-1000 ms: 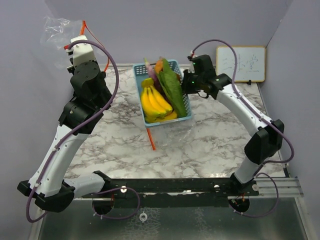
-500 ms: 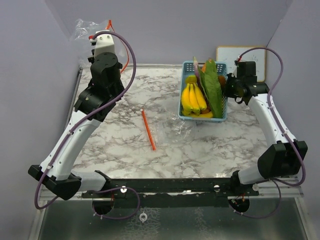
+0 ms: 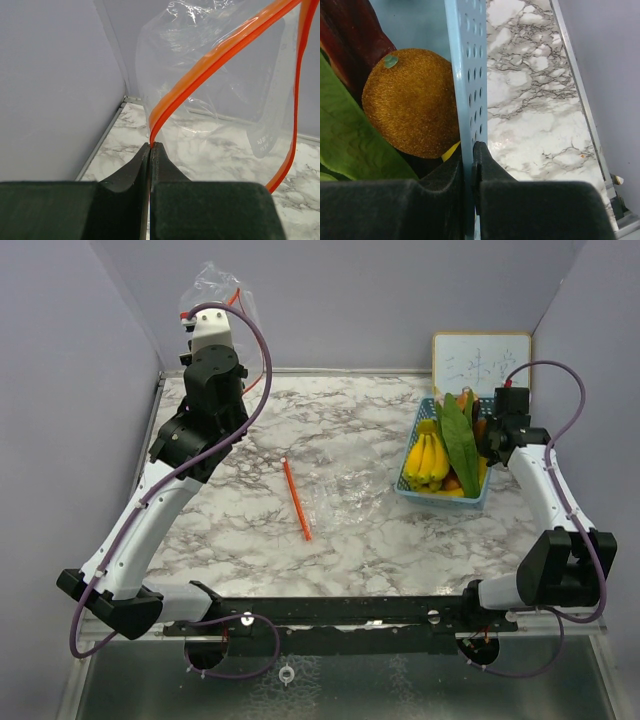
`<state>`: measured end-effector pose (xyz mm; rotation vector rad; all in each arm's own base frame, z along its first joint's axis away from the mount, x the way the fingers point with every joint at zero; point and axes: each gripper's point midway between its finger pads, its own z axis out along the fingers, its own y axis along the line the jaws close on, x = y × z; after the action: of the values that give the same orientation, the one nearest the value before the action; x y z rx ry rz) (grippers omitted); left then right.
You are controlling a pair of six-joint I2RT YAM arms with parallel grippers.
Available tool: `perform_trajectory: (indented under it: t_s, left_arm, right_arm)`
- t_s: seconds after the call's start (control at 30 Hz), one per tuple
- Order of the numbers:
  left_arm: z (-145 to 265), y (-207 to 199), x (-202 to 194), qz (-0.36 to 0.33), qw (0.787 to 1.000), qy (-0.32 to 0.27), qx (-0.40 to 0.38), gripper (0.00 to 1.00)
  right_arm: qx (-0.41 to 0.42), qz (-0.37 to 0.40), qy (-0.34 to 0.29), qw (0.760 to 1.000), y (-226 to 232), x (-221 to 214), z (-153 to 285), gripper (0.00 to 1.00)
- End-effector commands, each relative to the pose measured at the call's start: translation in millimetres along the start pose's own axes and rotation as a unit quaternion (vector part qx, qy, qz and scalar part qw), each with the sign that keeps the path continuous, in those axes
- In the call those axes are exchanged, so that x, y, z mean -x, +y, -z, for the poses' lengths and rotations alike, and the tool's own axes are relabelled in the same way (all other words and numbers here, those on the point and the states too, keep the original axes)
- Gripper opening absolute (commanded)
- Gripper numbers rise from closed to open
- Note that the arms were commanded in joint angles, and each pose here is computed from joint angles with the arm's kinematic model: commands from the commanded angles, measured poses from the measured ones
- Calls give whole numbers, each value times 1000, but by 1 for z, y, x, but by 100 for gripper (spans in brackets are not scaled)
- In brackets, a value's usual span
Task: Place the food in the zip-top bag and seal the zipper
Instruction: Place the bin at the center of the board.
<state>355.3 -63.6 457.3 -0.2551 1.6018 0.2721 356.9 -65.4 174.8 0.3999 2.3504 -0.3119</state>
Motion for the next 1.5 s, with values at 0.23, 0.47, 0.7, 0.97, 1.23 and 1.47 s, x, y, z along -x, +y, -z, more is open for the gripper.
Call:
perform_trajectory:
  t_s: [0.23, 0.47, 0.7, 0.97, 1.23, 1.47]
  left_arm:
    - [2, 0, 0, 8, 1000, 0, -10, 0]
    - [4, 3, -4, 4, 1000, 5, -6, 0]
    - [5, 1, -8, 11, 1000, 11, -10, 0]
    - [5, -1, -14, 10, 1000, 18, -18, 0]
    - [9, -14, -65, 21, 996, 81, -42, 0]
    - [24, -30, -110, 54, 983, 155, -78, 0]
  right_arm:
    - [181, 0, -58, 982, 61, -1, 2, 2]
    - [292, 22, -31, 956, 119, -37, 12, 2]
    - [335, 5, -13, 942, 161, -53, 25, 2]
    - [252, -8, -4, 968, 139, -40, 13, 40]
    - [248, 7, -57, 967, 125, -5, 53, 58]
    - [324, 36, -55, 944, 170, -9, 99, 58]
